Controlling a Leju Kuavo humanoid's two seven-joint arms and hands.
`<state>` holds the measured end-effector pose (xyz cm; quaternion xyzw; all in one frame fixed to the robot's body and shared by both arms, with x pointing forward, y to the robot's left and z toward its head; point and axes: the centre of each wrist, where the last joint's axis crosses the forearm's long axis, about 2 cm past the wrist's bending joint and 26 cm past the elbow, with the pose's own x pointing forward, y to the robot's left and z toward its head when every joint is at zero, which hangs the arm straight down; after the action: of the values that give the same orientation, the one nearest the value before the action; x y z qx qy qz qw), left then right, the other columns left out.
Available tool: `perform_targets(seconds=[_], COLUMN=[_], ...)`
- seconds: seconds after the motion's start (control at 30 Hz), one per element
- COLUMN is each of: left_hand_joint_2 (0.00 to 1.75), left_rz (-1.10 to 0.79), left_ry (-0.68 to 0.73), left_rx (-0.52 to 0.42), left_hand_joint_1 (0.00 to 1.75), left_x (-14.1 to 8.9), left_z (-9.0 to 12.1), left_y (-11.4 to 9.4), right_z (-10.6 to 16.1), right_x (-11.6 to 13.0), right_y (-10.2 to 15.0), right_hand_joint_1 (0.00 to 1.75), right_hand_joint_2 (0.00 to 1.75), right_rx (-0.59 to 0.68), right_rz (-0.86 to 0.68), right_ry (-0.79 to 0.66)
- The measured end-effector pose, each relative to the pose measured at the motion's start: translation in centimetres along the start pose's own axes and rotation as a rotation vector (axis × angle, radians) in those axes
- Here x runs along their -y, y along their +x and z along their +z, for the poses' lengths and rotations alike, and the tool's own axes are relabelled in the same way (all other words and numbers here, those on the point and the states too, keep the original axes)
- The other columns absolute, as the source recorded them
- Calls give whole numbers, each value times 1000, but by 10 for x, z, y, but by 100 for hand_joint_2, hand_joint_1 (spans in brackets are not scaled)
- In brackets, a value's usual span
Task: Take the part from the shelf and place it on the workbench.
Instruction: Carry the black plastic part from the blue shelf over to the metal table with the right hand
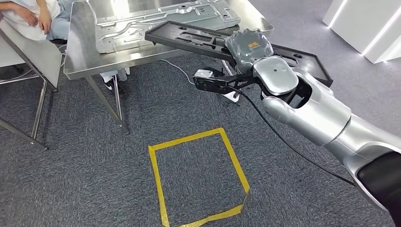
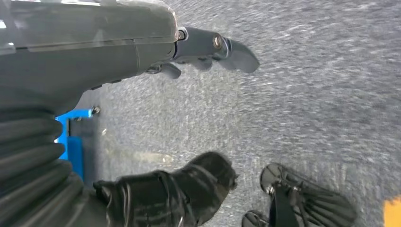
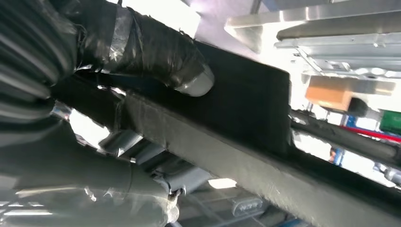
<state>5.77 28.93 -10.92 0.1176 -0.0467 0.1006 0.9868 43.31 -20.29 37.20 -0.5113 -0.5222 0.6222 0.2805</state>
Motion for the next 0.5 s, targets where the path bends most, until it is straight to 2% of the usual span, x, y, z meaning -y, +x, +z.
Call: perform_targets(seconds=[0.5], left_hand_joint_2=[175], left_rz=[-4], left_ry=[-10], left_rx=[13], left_hand_joint_1=[0], left_x=[-5], left_z=[-1], left_y=[2], right_z=[-3], right_x=[2], right_y=[3], right_hand_joint_1=[175], right_hand_joint_2=[175], right_rx=[33], right_rz=[13], right_ry=[-31])
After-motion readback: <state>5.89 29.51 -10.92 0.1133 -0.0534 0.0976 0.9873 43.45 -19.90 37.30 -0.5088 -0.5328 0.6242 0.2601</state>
